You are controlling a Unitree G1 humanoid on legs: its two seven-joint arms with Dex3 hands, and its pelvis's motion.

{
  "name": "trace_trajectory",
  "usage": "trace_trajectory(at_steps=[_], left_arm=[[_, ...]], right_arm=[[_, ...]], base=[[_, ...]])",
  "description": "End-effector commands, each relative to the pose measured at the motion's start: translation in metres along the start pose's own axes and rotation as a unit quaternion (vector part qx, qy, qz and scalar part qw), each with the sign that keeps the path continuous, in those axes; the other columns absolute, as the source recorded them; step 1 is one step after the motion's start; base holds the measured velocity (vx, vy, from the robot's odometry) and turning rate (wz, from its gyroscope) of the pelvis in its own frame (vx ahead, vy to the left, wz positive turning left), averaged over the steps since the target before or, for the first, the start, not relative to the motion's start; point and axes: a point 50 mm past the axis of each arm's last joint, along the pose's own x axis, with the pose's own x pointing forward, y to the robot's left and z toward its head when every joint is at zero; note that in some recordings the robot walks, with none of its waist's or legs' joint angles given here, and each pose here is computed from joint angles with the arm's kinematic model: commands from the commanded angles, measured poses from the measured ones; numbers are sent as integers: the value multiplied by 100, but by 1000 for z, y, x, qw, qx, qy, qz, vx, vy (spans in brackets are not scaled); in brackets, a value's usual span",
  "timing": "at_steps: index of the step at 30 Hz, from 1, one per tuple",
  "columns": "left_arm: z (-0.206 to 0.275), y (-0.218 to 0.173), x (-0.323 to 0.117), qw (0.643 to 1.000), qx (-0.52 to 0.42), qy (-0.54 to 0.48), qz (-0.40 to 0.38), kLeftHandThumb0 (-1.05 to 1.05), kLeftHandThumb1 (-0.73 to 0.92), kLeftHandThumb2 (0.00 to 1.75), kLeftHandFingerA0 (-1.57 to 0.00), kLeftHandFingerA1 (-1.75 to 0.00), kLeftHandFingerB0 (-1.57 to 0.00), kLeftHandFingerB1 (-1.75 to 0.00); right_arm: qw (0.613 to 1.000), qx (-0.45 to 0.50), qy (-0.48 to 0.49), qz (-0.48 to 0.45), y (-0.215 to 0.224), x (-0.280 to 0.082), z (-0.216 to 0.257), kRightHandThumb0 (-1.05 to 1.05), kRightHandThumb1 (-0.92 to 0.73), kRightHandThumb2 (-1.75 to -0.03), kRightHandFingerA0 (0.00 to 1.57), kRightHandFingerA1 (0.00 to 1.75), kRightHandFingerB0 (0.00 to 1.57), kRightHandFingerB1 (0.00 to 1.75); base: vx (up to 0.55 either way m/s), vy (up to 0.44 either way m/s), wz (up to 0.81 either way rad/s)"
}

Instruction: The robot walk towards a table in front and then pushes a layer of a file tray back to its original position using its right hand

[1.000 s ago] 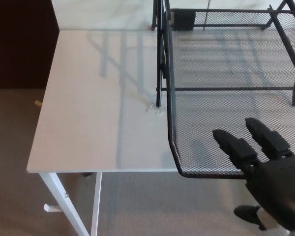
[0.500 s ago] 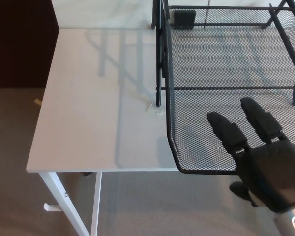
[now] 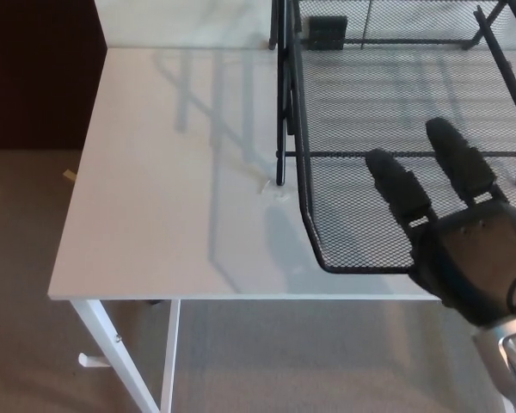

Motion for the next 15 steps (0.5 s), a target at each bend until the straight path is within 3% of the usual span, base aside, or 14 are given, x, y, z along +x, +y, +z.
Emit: trace_trajectory(at_steps=[1,2,3,4,5,6,7,8,10,11,15], left_arm=[[6,2,1,1000,13,-9,1,-1,43,87,-44,-62,-24,-51],[6,2,1,1000,11,-11,0,-1,44,87,-44,-62,-23,-51],[6,2,1,1000,10,-12,-1,-1,44,87,-44,-62,-23,-51],[7,2,1,1000,13,-13,-1,-1,44,87,-45,-63,-23,-51],[7,1,1,1000,13,-12,-1,-2,44,87,-45,-62,-23,-51],[7,1,1,1000,13,-12,-1,-2,44,87,-45,-62,-23,-51],[8,1,1,1000,13,-13,-1,-2,43,87,-45,-63,-24,-51],[7,1,0,1000,15,-14,-2,-1,43,87,-45,-63,-24,-51],[8,0,0,1000,18,-14,-3,-2,43,87,-45,-63,-24,-51],[8,1,1,1000,16,-15,-4,-2,43,87,-46,-64,-24,-52],[10,0,1,1000,19,-18,-4,-1,43,87,-43,-61,-24,-51]], right_arm=[[1000,-11,24,-15,1,6,-13,-48,-35,-52,0,23,10,28],[999,-15,26,-12,2,7,-15,-40,-27,-71,0,21,4,35],[999,-16,28,-10,3,8,-17,-40,-27,-71,0,21,4,35],[999,-14,29,-7,3,10,-18,-48,-35,-51,0,22,9,27],[999,-12,31,-2,4,12,-20,-45,-33,-70,0,5,6,28],[999,-12,31,-2,4,13,-20,-45,-33,-70,0,5,6,28],[999,-11,32,-1,5,14,-21,-49,-35,-52,0,19,8,26],[999,-10,36,2,6,16,-24,-42,-30,-71,0,13,5,30],[999,-13,44,8,8,22,-28,-41,-28,-72,0,18,4,32],[999,-16,47,9,8,25,-30,-52,-34,-54,0,25,7,27],[998,-19,53,5,7,39,-34,-52,-33,-54,0,25,11,28]], base=[[0,0,0],[0,0,0],[0,0,0],[0,0,0],[0,0,0],[0,0,0],[0,0,0],[0,0,0],[0,0,0],[0,0,0],[0,0,0]])
